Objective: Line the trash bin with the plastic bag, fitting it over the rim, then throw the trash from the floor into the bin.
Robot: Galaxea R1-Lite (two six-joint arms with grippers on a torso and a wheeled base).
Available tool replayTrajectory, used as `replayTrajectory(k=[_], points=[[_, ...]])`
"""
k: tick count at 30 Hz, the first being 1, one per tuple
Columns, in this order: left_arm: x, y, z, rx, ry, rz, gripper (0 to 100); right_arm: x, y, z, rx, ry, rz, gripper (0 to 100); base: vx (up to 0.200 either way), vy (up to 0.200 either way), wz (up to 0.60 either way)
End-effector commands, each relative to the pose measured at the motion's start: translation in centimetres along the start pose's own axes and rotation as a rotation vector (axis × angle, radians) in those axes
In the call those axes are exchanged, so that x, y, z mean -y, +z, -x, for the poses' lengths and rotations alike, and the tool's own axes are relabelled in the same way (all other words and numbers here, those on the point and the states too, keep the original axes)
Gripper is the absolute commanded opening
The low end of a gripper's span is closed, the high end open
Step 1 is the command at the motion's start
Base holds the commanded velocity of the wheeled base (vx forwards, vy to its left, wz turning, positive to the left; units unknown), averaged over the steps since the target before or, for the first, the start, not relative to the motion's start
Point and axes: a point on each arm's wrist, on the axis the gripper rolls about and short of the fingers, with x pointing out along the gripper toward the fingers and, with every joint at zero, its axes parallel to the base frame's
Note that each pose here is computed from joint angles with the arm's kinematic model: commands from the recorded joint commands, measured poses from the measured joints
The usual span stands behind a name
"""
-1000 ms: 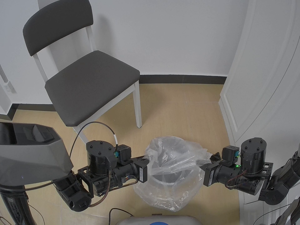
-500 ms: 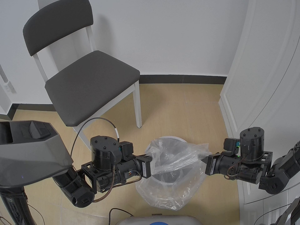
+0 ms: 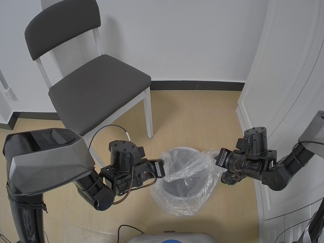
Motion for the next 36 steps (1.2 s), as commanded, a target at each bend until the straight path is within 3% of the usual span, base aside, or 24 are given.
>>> replayTrajectory(k=[1, 7, 18, 28, 36], points=[[-3.1, -0.1, -3.6, 0.054, 0.080, 0.132, 0, 2.0, 0.2, -4.3, 0.017, -0.073, -0.123, 0, 0.000, 0.000, 0.00], [-4.5, 0.4, -4.9, 0.086, 0.147, 0.171, 0, 3.8, 2.0, -6.1, 0.103, -0.139, -0.204, 0, 0.000, 0.000, 0.00], [-4.7, 1.2, -3.9, 0.021, 0.206, 0.167, 0, 4.2, 1.2, -6.3, 0.077, -0.157, -0.195, 0, 0.000, 0.000, 0.00], [-5.5, 0.8, -3.7, -0.008, 0.233, 0.101, 0, 4.4, 1.6, -6.0, 0.087, -0.161, -0.192, 0, 0.000, 0.000, 0.00], [-6.5, 0.7, -2.8, -0.030, 0.268, 0.025, 0, 5.3, 1.6, -5.6, 0.077, -0.189, -0.132, 0, 0.000, 0.000, 0.00]])
